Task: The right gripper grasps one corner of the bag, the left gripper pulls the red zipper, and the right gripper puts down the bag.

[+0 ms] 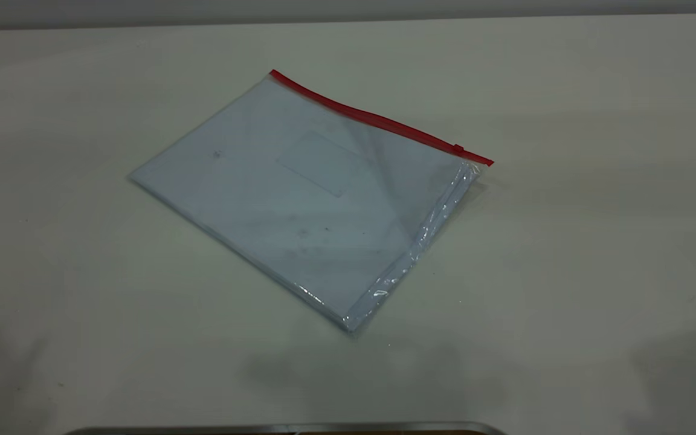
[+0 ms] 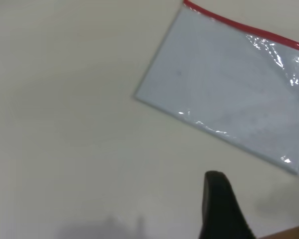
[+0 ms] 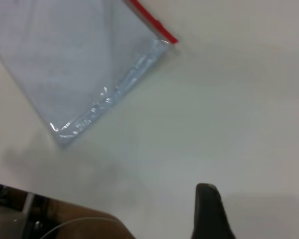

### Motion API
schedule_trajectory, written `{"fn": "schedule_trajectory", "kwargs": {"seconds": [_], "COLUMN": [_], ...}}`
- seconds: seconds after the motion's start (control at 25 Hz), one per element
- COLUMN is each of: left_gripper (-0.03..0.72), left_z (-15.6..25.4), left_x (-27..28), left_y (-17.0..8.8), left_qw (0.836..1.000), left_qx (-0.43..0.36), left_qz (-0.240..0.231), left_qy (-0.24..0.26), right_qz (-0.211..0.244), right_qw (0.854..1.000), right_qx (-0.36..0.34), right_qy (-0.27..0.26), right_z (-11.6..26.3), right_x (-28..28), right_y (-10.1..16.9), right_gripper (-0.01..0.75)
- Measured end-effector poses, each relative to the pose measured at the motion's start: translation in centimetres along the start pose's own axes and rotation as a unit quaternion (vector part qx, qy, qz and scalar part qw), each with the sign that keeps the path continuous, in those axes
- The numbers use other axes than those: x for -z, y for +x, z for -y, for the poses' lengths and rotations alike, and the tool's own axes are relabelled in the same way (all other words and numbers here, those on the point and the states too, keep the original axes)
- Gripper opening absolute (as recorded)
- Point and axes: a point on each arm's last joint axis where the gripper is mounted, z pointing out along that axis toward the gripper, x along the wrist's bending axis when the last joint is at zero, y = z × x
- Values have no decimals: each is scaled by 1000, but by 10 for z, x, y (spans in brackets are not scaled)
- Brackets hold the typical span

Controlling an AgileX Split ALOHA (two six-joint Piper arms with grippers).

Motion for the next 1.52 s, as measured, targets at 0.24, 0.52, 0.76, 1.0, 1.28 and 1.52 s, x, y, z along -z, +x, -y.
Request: {"fn": "schedule_trajectory", "kwargs": {"seconds": [0.24,0.52,0.76,1.0,1.28,1.52], "left_gripper": [482,482,482,482,482,482], "left_z": [-33,-48,-54,-59,-60,-60], "left_x": [-63,-116,-130,-129,-130,-130], "left_y": [15,24,23,22,23,22], "left_qw": [998,994,991,990,990,990], "left_qx": [0,6,-15,-20,-21,-21], "left_qz": [50,106,134,136,134,134], "left_qy": [35,30,-8,-40,-44,-44], "right_qz": [-25,-81,-188,-191,-206,-229], "right_qw": [998,992,968,964,960,953], "right_qx": [-10,-58,-122,-137,-145,-169], "right_qy": [57,79,112,122,127,99], "right_z": [-12,-38,-34,-23,-10,-7], "right_x": [-79,-168,-240,-296,-333,-345], "right_y": [-17,-32,-46,-70,-76,-68], "right_gripper": [522,522,522,522,522,522]}}
